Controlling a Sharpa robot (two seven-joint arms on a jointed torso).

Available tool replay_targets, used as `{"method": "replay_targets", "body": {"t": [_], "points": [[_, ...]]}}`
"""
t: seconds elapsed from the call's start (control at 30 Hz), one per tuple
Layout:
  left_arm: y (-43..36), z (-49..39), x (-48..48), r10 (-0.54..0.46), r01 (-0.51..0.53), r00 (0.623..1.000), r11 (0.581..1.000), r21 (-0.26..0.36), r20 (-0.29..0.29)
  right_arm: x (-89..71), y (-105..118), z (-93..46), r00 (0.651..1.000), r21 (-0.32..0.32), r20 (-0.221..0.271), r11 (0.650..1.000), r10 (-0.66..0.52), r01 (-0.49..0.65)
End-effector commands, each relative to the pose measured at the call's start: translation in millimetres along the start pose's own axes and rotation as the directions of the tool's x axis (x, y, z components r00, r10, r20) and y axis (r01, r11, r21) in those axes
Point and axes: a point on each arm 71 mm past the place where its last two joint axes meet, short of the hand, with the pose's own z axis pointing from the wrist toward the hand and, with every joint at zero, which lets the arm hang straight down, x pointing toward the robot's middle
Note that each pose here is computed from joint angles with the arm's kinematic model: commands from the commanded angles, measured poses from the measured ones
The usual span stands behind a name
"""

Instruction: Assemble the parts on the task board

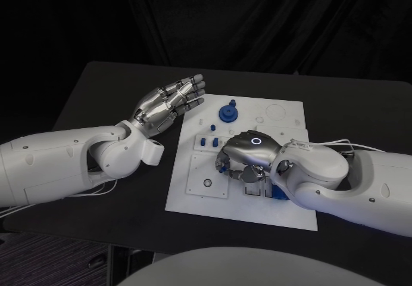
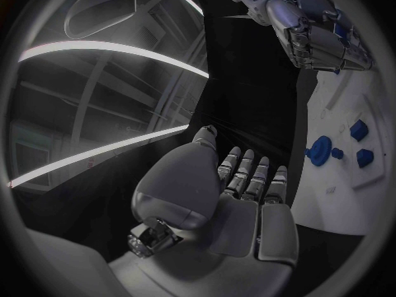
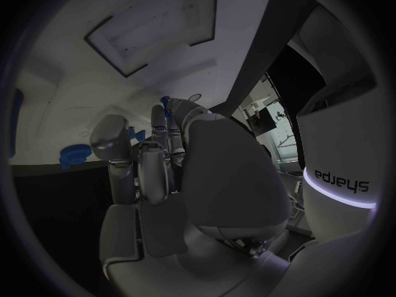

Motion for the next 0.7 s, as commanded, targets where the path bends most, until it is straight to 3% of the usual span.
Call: {"method": "replay_targets", "body": {"t": [0.03, 0.7], "points": [[-5.5, -0.3, 1.6, -0.015, 0.016, 1.000, 0.995, 0.095, -0.014, 1.8, -0.6, -0.2, 1.000, 0.017, -0.015, 1.000, -0.008, 0.009], [0.3, -2.5, 1.1, -0.024, 0.025, 1.000, 0.997, 0.076, -0.013, 4.1, -3.1, 2.9, 1.000, 0.025, -0.028, 1.000, -0.013, 0.013]]}}
